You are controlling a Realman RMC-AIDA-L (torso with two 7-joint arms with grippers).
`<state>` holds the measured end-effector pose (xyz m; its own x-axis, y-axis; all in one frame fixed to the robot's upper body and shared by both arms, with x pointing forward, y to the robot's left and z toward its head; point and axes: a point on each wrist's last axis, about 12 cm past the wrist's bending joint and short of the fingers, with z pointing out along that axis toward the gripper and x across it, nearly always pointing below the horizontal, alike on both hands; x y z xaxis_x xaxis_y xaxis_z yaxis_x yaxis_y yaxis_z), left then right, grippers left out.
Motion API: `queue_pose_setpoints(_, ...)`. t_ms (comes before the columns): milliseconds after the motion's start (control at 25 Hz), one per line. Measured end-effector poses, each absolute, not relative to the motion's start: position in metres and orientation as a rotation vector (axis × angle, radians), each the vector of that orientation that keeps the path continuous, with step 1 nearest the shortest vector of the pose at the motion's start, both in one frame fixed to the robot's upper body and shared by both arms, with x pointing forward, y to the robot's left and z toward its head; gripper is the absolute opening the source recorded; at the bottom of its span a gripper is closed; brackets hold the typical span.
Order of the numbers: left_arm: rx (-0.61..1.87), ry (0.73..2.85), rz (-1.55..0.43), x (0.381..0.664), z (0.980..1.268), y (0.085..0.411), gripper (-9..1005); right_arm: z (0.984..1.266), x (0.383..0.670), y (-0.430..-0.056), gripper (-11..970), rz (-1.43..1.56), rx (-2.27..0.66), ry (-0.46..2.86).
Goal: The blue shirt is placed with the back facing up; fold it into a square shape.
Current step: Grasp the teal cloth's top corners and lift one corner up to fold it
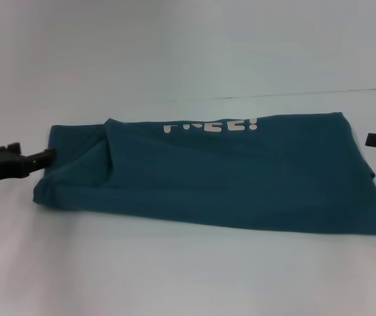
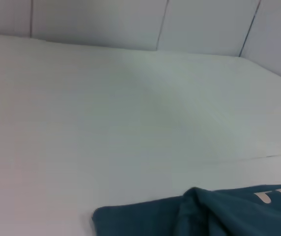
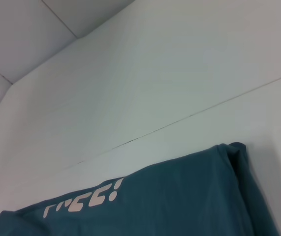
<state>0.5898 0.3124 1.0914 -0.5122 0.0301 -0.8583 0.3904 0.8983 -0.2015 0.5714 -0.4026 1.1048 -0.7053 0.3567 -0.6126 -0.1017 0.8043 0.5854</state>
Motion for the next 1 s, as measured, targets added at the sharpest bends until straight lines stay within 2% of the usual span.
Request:
queue_pose_setpoints(160, 0.313, 2.088, -0.501, 0.593, 1.086, 0.301, 835, 1.104, 0.571, -0.403, 852, 0.775, 0.189, 2.232)
queue_pose_setpoints(400, 0.308, 2.066, -0.549, 0.598, 1.086, 0.290, 843, 1.102, 0.569, -0.406, 852, 0.769, 0.196, 2.240)
queue_pose_setpoints(680, 0.298, 2.076, -0.501, 0.611, 1.082, 0.276, 838, 1.103, 0.571, -0.409, 849, 0.748, 0.218, 2.248)
queue_pose_setpoints(1000, 0.414, 2.105, -0.458, 0.620, 1.077, 0.249, 834, 1.102, 0.580, -0.398, 838, 0.737, 0.207, 2.294)
